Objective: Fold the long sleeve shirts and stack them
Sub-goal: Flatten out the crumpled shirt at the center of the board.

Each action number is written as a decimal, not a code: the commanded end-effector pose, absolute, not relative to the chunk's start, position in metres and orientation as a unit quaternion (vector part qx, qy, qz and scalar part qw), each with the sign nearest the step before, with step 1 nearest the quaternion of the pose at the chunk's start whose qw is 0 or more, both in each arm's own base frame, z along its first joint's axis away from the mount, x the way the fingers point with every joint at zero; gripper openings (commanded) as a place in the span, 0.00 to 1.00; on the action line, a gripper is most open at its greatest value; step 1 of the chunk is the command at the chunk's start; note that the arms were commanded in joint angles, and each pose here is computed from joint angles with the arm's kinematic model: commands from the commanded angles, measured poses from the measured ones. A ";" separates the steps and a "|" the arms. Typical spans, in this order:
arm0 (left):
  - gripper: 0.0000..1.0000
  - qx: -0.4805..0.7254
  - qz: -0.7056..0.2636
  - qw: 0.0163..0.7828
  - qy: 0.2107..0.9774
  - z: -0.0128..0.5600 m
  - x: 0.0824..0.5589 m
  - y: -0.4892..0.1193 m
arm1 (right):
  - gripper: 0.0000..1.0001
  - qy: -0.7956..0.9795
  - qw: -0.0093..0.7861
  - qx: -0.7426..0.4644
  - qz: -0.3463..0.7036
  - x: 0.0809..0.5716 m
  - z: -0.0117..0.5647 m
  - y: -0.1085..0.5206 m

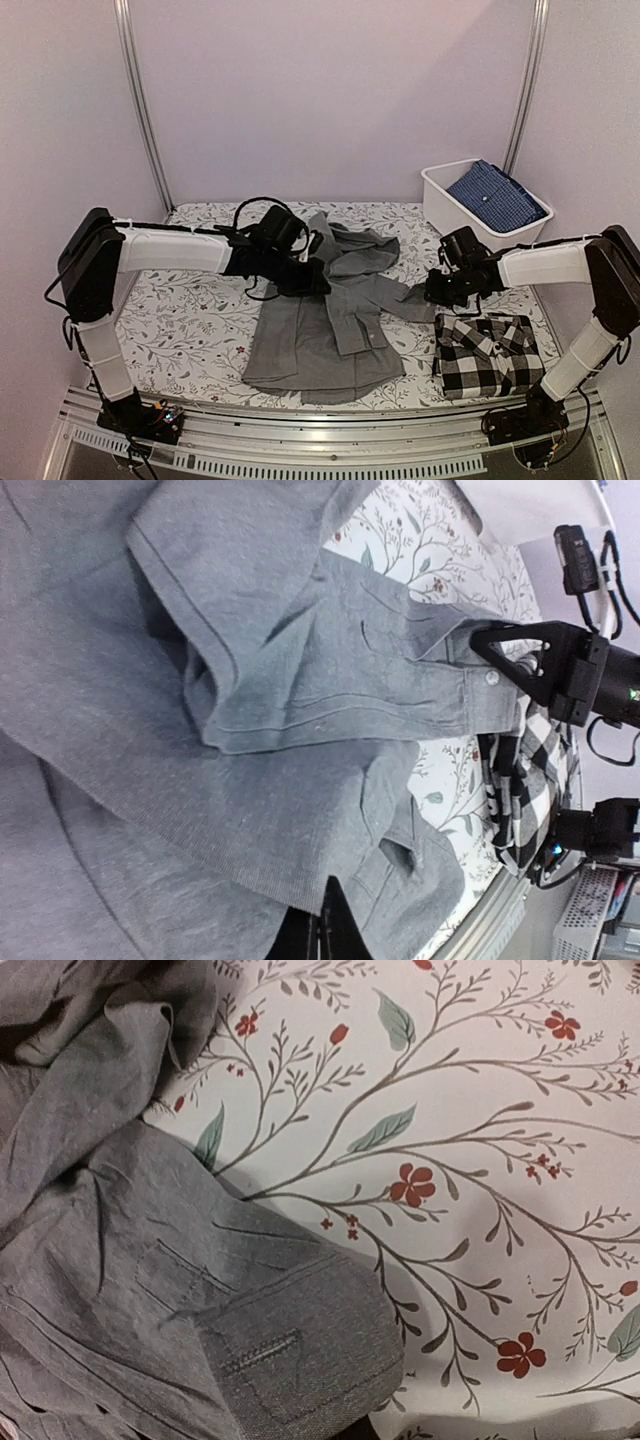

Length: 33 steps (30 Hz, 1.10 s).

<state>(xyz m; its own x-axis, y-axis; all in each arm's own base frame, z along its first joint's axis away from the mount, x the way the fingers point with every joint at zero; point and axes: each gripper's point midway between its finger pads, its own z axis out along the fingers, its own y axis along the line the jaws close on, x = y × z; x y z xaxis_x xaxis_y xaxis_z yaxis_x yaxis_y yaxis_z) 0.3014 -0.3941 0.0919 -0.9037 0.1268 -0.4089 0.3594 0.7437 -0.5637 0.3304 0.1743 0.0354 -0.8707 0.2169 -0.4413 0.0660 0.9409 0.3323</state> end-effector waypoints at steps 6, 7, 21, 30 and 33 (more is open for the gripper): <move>0.00 0.026 -0.254 0.291 0.922 0.162 0.380 -0.255 | 0.00 0.927 0.365 0.075 0.040 0.393 0.153 0.143; 0.00 0.010 -0.247 0.299 0.922 0.167 0.389 -0.237 | 0.00 0.922 0.379 0.079 0.022 0.400 0.168 0.134; 0.00 -0.172 -0.162 0.423 0.875 0.260 0.507 -0.012 | 0.00 0.842 0.513 0.127 -0.103 0.475 0.342 0.054; 0.00 -0.205 -0.117 0.431 0.871 0.272 0.543 0.035 | 0.00 0.814 0.555 0.121 -0.120 0.504 0.397 0.047; 0.00 -0.224 -0.105 0.432 0.867 0.273 0.543 0.057 | 0.00 0.814 0.553 0.118 -0.132 0.517 0.399 0.044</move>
<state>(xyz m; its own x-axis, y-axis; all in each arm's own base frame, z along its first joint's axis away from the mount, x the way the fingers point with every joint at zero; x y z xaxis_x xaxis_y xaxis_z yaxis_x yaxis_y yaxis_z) 0.5462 0.0245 0.2745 -0.5344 -0.4664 -0.7049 -0.2300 0.8827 -0.4097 0.5056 0.0547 0.3874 -0.3652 0.0888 -0.9267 0.3142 0.9488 -0.0329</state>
